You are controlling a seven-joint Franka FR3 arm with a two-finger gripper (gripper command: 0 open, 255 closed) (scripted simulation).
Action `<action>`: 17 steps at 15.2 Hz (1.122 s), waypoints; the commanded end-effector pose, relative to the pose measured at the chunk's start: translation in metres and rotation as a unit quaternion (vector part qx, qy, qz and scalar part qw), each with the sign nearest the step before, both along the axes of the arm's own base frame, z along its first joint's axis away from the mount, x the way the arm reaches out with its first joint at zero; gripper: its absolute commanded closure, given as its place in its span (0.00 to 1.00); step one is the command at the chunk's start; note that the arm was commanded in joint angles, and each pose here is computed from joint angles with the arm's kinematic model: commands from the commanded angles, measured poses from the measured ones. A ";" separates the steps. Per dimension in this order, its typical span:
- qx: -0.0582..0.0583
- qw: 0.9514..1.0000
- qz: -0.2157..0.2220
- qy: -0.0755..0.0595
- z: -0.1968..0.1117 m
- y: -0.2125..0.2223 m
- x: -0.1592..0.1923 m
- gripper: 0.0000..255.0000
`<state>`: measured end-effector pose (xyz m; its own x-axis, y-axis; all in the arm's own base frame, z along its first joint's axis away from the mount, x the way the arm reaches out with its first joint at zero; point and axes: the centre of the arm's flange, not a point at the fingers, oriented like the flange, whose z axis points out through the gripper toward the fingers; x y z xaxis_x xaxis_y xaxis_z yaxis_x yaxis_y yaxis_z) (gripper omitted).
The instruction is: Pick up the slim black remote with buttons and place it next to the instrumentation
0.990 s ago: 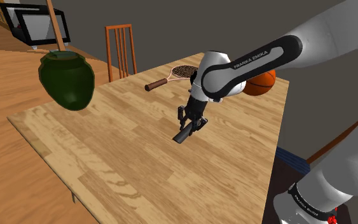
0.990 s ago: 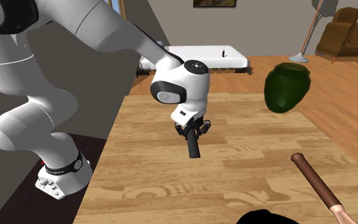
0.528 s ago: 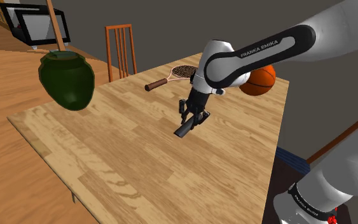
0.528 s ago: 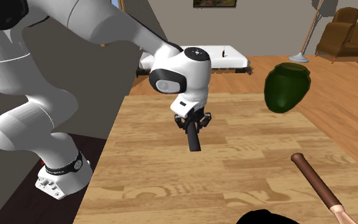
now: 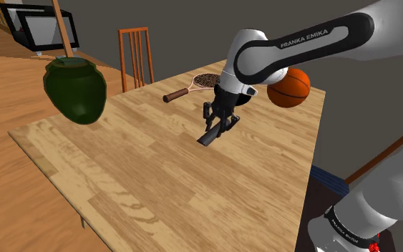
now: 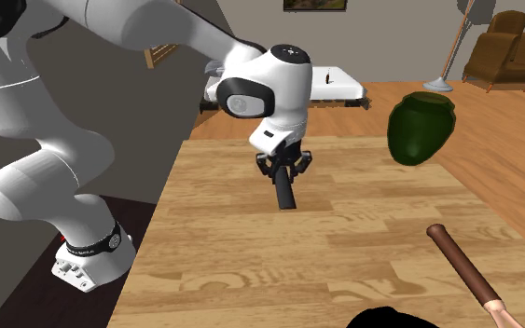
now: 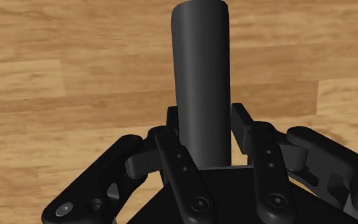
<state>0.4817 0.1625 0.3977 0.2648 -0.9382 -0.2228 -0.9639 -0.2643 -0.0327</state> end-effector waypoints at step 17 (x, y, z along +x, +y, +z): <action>0.000 1.000 0.000 0.000 0.029 -0.045 0.152 1.00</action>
